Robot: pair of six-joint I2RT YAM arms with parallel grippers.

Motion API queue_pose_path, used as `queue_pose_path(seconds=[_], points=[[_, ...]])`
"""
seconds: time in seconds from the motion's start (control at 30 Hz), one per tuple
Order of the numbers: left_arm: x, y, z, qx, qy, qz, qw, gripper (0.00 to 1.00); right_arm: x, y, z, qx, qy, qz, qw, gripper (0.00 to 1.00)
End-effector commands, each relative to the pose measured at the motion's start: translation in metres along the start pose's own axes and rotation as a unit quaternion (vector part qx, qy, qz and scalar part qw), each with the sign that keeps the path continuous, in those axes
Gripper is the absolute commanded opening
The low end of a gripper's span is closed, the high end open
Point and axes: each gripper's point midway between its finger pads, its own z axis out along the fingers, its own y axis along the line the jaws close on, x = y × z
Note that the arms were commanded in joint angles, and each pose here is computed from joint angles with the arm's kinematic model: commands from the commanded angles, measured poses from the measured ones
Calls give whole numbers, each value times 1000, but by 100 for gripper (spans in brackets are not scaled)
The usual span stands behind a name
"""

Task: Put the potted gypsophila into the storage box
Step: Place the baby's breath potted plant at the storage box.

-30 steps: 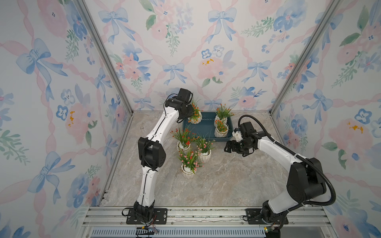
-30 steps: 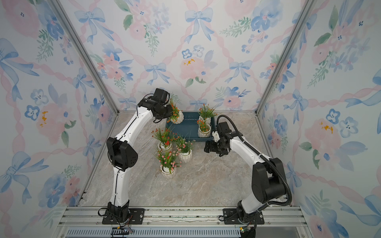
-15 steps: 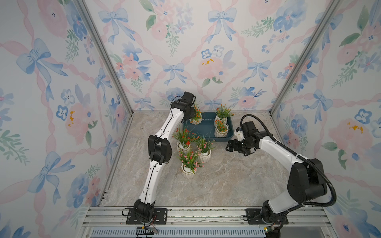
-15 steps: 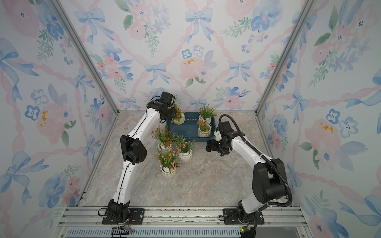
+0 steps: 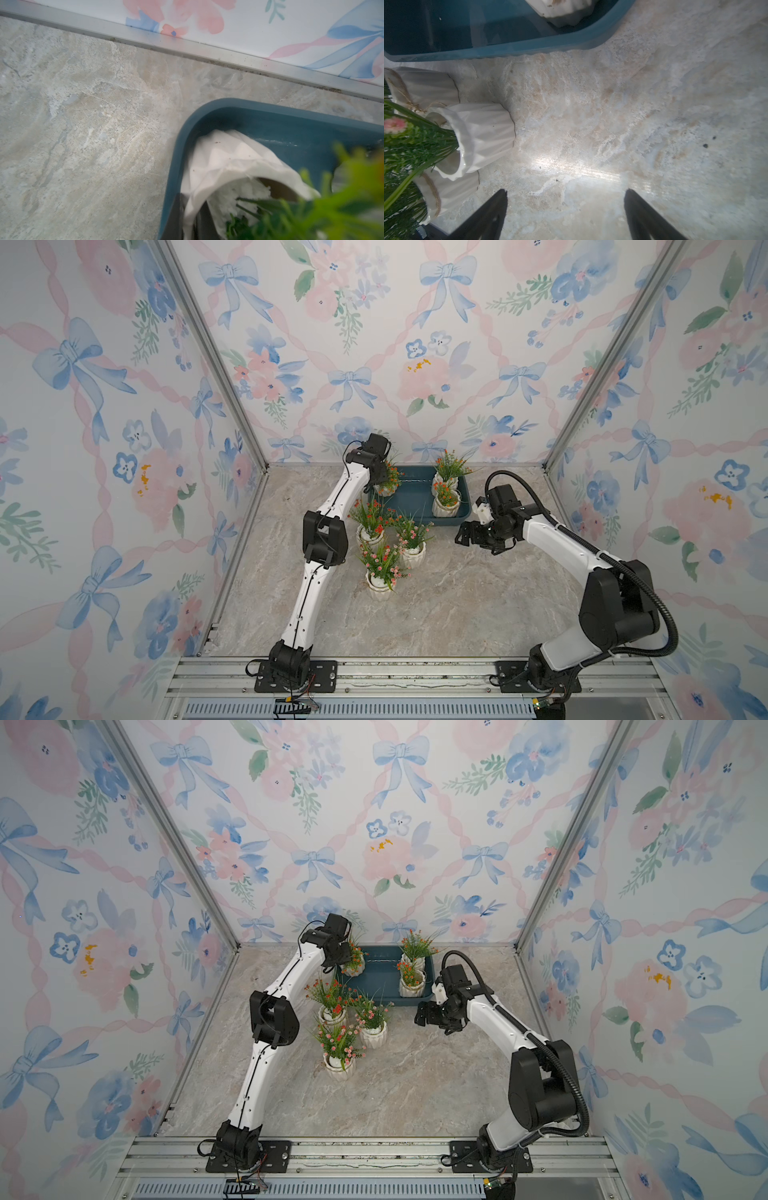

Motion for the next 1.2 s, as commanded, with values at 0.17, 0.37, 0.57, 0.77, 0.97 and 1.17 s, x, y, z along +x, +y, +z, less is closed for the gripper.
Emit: queue_pose_path(seconds=[0.17, 0.37, 0.57, 0.77, 0.97, 1.17], points=[[-32, -10, 3, 28, -58, -23, 998, 0, 3, -4, 7, -5, 12, 6, 1000, 89], [-26, -4, 17, 22, -49, -27, 998, 0, 4, -4, 7, -5, 12, 6, 1000, 89], [-27, 1, 20, 21, -48, -34, 998, 0, 3, -4, 8, -6, 13, 6, 1000, 89], [-26, 3, 22, 22, -45, -37, 998, 0, 4, -4, 10, -6, 16, 7, 1000, 89], [-28, 1, 20, 30, -44, -45, 998, 13, 4, -4, 10, -6, 16, 7, 1000, 89], [-36, -1, 7, 39, -53, -49, 997, 22, 4, -4, 10, -7, 15, 7, 1000, 89]])
